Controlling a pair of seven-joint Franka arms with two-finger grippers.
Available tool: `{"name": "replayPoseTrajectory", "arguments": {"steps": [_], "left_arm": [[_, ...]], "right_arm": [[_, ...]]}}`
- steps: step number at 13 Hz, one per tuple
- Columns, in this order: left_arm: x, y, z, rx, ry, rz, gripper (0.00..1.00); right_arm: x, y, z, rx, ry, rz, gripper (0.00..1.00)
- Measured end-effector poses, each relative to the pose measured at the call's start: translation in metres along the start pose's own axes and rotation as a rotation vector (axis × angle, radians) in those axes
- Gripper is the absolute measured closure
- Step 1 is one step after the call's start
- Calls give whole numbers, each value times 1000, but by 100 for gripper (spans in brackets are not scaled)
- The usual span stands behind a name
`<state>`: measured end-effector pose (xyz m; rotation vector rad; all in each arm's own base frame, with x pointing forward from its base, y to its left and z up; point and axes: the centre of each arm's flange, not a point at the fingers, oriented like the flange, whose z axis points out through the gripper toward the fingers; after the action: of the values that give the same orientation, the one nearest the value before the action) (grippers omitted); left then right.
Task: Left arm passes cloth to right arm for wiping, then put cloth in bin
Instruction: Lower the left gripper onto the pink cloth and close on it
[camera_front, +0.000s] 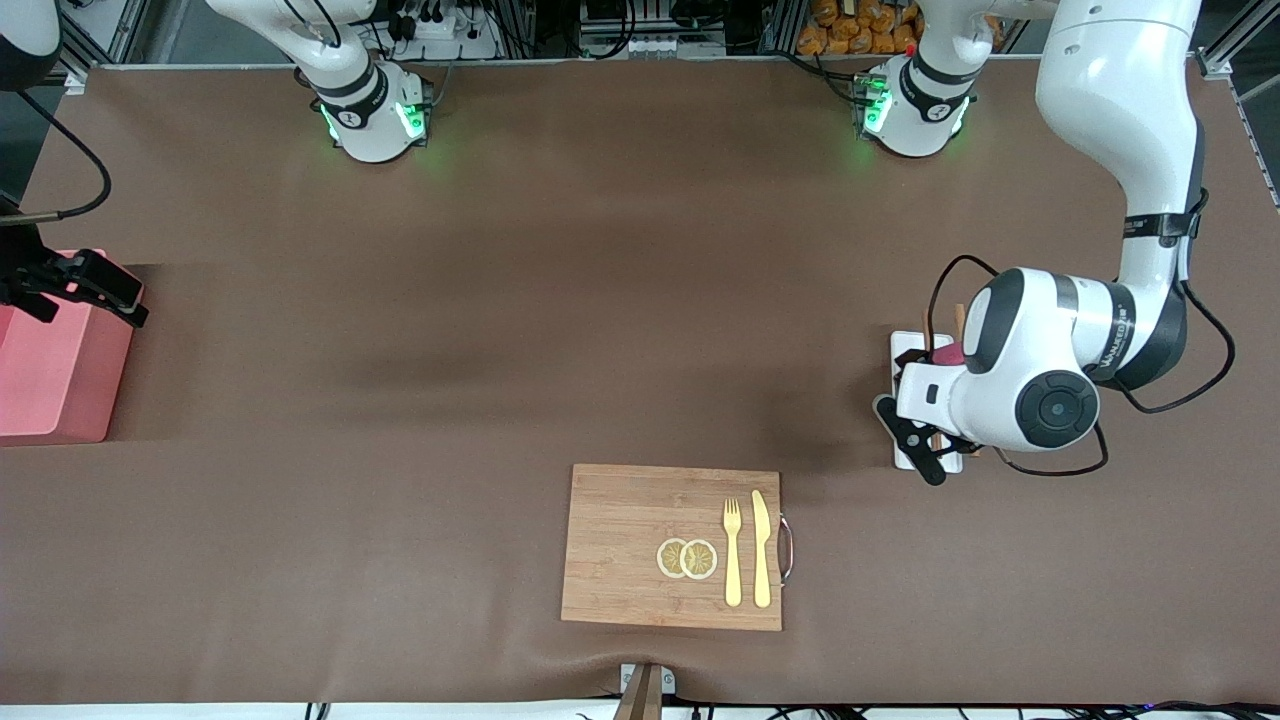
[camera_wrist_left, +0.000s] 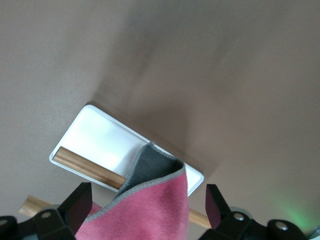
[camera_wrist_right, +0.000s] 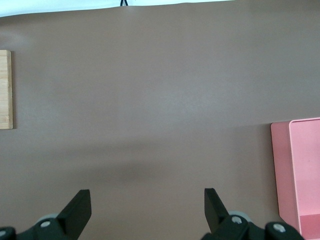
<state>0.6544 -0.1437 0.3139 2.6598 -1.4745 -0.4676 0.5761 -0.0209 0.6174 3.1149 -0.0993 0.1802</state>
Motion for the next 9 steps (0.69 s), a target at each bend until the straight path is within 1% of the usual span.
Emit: {"name": "replayPoseTrajectory", "arguments": {"steps": [5,8,9], "left_arm": [[2,-6,23,28,-79,22,0],[1,-8,34,28,-105,25,0],[1,-8,36,28,-110,13,9]], "right_arm": [[1,2,5,-1,-9,2,0],[3,2,10,-1,-20,2,0],[3,2,11,-1,-21,2,0]]}}
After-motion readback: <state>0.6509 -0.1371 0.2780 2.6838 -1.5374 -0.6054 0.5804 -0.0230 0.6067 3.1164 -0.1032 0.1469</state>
